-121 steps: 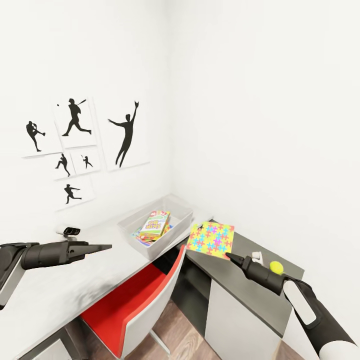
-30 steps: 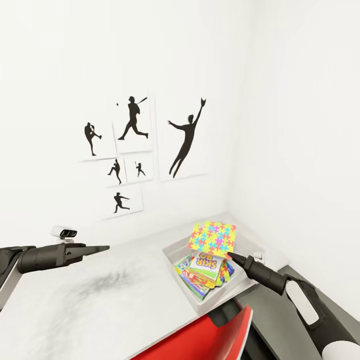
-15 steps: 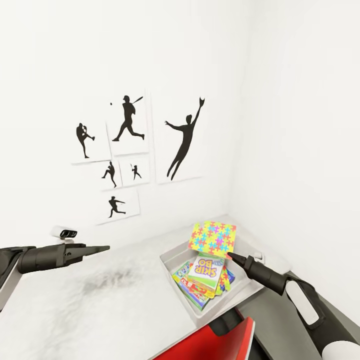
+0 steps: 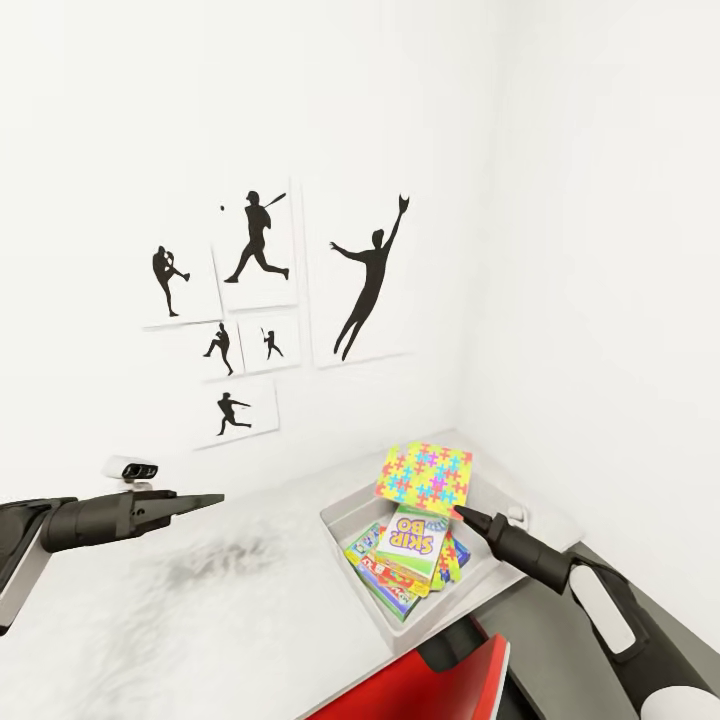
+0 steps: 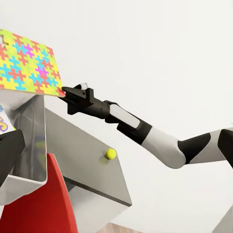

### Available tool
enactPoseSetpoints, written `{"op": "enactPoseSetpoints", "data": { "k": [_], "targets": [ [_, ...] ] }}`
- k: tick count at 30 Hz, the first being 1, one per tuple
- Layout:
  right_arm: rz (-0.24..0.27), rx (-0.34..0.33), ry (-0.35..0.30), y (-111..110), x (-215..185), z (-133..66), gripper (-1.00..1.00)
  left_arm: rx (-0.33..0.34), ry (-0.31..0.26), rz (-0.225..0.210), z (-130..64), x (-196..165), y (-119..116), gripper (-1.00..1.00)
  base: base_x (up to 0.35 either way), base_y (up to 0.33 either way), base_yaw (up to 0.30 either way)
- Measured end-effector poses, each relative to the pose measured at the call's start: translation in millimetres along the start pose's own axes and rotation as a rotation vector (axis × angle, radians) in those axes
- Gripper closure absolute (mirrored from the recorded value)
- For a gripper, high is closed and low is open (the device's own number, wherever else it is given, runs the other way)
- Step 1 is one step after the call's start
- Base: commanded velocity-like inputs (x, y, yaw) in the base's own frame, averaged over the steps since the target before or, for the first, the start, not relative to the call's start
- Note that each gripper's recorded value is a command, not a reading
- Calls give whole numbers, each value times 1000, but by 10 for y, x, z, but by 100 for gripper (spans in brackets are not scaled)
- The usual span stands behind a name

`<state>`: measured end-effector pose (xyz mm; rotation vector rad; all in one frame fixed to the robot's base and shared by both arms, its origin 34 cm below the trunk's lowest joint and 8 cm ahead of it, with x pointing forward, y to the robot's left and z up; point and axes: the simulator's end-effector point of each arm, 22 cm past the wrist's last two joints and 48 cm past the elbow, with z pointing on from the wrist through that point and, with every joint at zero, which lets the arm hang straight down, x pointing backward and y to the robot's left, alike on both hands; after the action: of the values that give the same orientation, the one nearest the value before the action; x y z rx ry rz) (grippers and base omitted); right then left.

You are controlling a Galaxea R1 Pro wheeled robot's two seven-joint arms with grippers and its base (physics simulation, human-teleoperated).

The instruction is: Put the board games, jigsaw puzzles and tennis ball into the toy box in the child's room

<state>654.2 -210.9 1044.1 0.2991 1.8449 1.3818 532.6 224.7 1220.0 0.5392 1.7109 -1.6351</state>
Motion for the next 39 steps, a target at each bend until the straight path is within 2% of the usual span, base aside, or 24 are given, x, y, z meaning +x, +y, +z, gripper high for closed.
{"op": "enactPoseSetpoints", "data": {
  "k": [9, 20, 29, 34, 35, 39],
  "targets": [
    [17, 5, 18, -11, 36, -4, 100, 0, 0, 0, 1, 0, 1, -100, 0, 0, 0],
    [59, 76, 67, -159, 150, -7, 100, 0, 0, 0, 1, 0, 1, -100, 0, 0, 0],
    [73, 78, 79, -157, 167, -3, 100, 0, 0, 0, 1, 0, 1, -100, 0, 0, 0],
    [76, 102, 86, -208, 183, -10, 100, 0, 0, 0, 1, 0, 1, -100, 0, 0, 0],
    [76, 104, 86, -214, 182, -10, -100, 0, 0, 0, 1, 0, 1, -100, 0, 0, 0],
    [76, 109, 86, -224, 184, -10, -100, 0, 0, 0, 1, 0, 1, -100, 0, 0, 0]
  ]
}}
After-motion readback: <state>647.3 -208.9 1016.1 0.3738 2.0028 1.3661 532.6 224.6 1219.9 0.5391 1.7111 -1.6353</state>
